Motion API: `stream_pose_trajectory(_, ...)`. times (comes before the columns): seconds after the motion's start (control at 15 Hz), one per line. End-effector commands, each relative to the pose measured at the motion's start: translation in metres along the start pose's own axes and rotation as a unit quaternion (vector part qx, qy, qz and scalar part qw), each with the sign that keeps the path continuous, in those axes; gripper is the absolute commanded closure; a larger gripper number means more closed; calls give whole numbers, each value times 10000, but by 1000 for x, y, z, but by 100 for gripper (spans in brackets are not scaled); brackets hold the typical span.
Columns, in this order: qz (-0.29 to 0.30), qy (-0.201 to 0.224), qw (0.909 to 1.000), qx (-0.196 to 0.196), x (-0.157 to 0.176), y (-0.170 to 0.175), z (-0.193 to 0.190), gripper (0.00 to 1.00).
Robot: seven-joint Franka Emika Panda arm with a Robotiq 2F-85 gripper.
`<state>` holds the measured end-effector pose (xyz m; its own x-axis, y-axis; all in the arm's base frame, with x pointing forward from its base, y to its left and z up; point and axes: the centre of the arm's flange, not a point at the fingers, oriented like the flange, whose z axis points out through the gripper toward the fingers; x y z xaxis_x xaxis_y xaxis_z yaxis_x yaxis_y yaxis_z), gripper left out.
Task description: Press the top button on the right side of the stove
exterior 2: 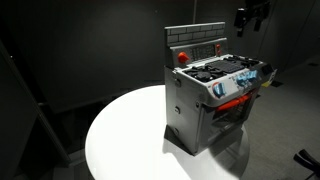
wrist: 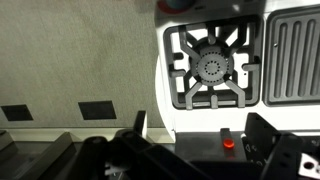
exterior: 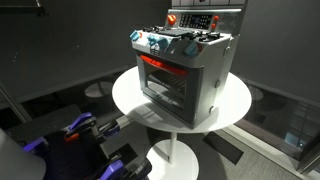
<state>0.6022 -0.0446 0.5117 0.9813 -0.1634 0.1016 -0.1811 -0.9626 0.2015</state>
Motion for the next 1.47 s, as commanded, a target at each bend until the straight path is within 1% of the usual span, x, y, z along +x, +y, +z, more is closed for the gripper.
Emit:
stream_pose_trajectory(0.0,195,-89,9996,-179,24,4,-8,0)
stream_pose_trajectory(0.13,212,-152,9995,-188,19,8,-12,0)
stream_pose_trajectory(0.2,105,-110,9999,-51,12,5,2,0)
stream_pose_trajectory(0.6,131,-141,9998,-66,13,7,-3,0)
stream_pose_trajectory(0.87,266,-110,9995,-101,22,2,15,0)
stream_pose_trajectory(1.4,488,370,9981,87,44,-16,41,0)
